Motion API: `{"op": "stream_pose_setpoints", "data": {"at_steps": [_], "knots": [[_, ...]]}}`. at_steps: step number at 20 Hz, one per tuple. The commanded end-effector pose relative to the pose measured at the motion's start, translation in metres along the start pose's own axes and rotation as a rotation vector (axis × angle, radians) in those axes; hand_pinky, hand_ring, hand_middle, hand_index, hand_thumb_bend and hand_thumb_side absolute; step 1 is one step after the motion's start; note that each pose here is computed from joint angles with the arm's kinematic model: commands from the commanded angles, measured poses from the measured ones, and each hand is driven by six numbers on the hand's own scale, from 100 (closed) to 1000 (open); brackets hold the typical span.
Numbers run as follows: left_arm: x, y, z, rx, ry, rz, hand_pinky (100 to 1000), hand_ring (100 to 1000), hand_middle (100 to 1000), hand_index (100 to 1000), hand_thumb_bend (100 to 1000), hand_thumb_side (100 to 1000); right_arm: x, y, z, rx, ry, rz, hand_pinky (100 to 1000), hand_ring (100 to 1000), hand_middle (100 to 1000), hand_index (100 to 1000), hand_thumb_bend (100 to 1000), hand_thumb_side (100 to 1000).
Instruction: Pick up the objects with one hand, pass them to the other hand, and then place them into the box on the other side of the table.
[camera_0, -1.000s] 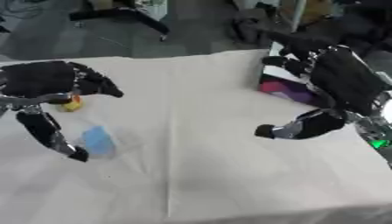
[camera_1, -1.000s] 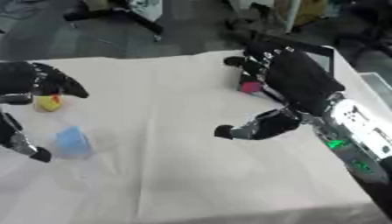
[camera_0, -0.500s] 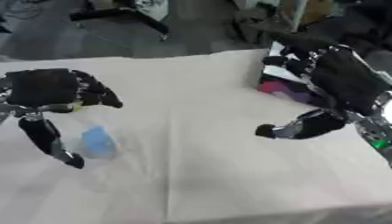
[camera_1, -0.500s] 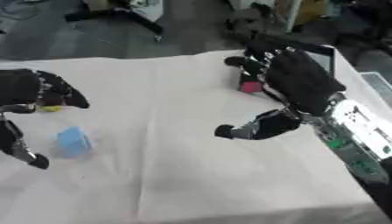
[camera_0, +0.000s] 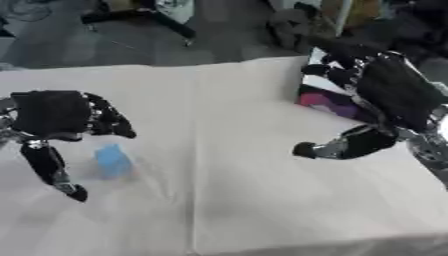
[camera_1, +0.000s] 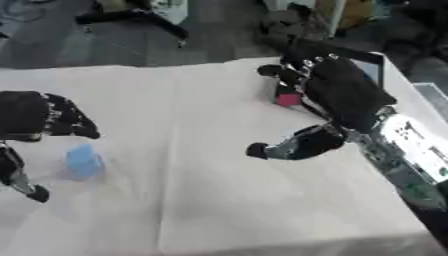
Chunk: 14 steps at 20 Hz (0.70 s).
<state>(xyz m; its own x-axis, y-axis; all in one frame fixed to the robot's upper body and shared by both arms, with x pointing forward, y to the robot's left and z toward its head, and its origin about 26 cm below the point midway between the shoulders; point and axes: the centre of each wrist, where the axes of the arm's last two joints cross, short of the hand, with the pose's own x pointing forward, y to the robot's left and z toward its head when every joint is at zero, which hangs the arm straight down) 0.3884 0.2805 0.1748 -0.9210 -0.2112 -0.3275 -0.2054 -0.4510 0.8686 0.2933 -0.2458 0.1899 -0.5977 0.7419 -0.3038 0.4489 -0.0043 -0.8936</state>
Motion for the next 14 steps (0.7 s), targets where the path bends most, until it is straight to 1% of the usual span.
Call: {"op": "stream_pose_setpoints", "data": {"at_steps": [1,14], "knots": [[-0.006,0.003,0.012,-0.063,-0.016,-0.056,753,773,781,931,762,623,-0.004,-0.01,-0.001,-0.014,-0.012,0.035,784,758,1000,838,706,971],[-0.008,-0.015,0.016,-0.06,0.012,-0.119,751,771,782,932,763,625,-0.004,-0.01,-0.001,-0.013,-0.01,0.035,783,758,1000,837,710,969]]}}
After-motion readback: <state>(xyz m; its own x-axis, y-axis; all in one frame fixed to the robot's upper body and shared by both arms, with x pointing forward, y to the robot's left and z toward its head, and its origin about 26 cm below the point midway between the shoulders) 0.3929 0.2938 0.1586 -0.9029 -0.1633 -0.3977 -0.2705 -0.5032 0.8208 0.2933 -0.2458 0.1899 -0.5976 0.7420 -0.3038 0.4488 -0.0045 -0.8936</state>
